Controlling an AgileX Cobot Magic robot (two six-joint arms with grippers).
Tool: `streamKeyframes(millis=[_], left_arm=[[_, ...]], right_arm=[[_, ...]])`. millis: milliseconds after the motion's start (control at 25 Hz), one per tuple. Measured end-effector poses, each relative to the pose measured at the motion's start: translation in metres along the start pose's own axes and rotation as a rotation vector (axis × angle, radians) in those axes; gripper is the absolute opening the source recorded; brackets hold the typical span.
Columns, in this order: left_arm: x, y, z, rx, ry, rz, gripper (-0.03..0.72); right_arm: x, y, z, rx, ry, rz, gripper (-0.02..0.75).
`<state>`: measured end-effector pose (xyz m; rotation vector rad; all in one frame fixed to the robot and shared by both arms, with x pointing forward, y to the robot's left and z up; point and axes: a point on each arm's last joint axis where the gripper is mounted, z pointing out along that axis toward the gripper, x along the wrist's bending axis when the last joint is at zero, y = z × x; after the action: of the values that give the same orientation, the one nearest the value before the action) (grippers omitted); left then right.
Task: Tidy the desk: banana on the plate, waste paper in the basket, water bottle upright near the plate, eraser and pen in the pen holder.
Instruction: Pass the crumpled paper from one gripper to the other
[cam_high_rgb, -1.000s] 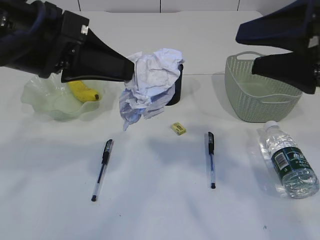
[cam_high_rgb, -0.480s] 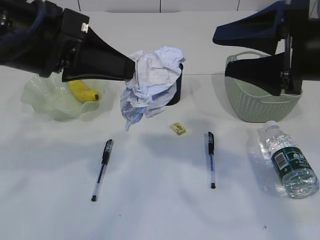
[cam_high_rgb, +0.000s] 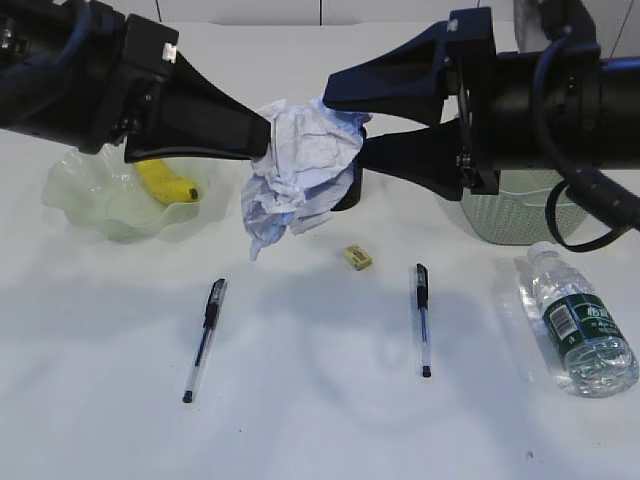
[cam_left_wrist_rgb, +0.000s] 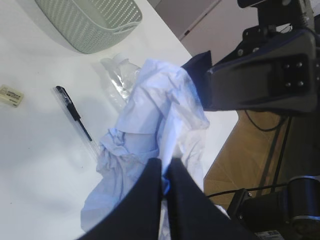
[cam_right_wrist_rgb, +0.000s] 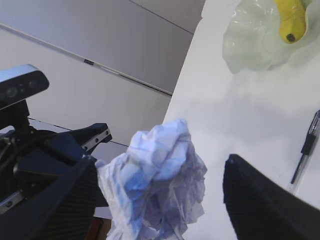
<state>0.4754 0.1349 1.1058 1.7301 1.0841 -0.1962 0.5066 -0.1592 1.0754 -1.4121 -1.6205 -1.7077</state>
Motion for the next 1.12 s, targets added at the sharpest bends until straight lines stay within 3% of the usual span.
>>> streamKeyframes(millis=[520, 640, 1000, 1120], left_arm=[[0.0, 0.0, 0.0, 0.0, 0.0, 0.0, -0.013], [0.0, 0.0, 0.0, 0.0, 0.0, 0.0, -0.013], [0.0, 0.0, 0.0, 0.0, 0.0, 0.001, -0.013], [0.0, 0.0, 0.0, -0.005, 0.004, 0.001, -0.006]], right_arm=[[0.001, 0.002, 0.013, -0.004, 0.055, -0.005, 0.58], [0.003, 0.002, 0.013, 0.005, 0.073, -0.007, 0.551], [0.005, 0.0, 0.013, 0.02, 0.086, -0.011, 0.199], [0.005, 0.0, 0.013, 0.022, 0.089, -0.011, 0.119]])
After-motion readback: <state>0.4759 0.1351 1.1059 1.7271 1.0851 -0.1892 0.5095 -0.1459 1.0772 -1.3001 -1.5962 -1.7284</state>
